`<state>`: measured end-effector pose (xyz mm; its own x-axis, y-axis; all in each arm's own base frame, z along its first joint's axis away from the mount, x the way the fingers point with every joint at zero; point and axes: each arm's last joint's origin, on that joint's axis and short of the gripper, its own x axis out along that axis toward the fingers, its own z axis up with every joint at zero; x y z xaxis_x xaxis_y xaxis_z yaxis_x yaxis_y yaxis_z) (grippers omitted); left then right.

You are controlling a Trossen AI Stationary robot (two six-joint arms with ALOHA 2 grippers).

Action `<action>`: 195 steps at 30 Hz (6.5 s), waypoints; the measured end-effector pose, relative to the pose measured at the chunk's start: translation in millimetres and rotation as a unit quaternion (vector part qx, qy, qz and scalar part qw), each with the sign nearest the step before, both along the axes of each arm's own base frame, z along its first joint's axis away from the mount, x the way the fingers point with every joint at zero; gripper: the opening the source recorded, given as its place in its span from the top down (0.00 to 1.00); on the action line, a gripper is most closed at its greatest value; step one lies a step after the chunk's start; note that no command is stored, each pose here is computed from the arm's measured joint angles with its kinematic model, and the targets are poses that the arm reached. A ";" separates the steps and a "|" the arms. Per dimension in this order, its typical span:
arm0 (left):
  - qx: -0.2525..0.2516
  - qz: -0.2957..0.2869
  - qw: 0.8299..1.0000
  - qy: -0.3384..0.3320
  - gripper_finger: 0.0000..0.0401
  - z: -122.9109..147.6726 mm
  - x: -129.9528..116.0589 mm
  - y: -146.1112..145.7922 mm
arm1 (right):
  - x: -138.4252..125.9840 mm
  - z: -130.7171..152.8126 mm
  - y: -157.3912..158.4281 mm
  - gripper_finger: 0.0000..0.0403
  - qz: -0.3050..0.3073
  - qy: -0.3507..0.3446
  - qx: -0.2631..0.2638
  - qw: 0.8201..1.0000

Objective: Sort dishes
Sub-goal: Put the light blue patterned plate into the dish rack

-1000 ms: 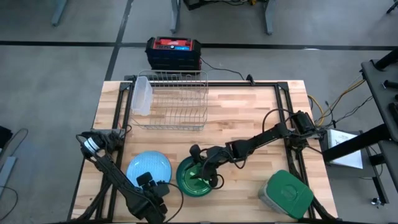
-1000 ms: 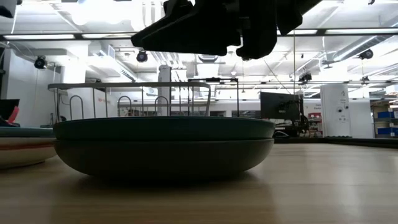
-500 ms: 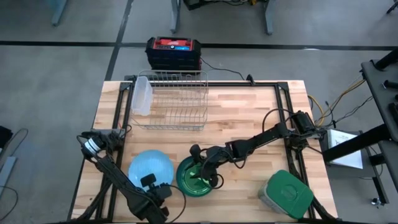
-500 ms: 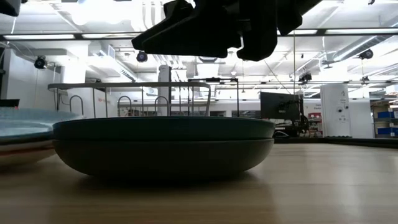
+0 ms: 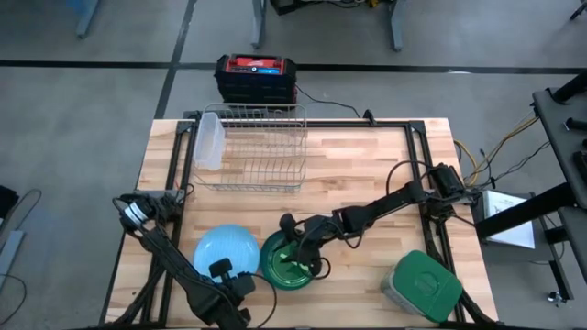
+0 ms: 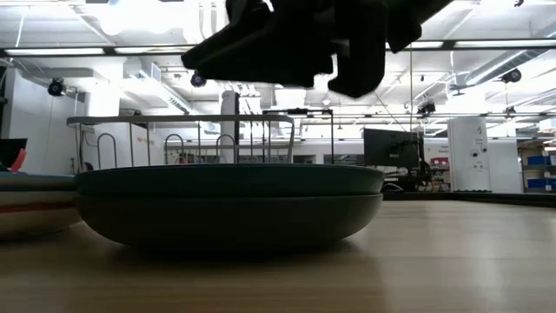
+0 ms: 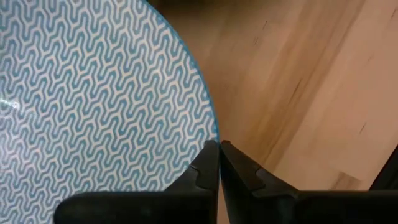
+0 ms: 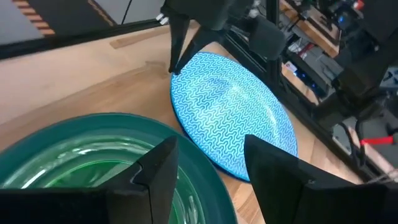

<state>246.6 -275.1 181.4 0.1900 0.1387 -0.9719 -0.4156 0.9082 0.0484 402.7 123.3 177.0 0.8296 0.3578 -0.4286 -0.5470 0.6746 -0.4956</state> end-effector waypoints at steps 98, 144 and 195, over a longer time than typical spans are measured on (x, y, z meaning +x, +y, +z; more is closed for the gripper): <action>-0.013 0.097 0.991 -0.093 0.59 29.2 -4.3 -8.1 | 6.5 12.9 -109.5 0.44 -0.036 0.210 0.138 0.967; 0.123 0.084 0.989 0.013 0.60 44.2 -3.9 -11.9 | 3.8 7.3 -109.2 0.43 -0.037 0.215 0.140 0.966; -0.036 0.138 0.982 -0.121 0.59 57.6 22.6 -41.1 | 1.0 2.0 -106.0 0.42 -0.040 0.227 0.145 0.962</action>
<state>269.2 -316.2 238.9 0.3808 0.1491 -0.9125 -0.6373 0.7574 -0.1422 403.8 17.4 179.0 0.6109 0.4599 -0.6444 -0.6032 0.7976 -0.0026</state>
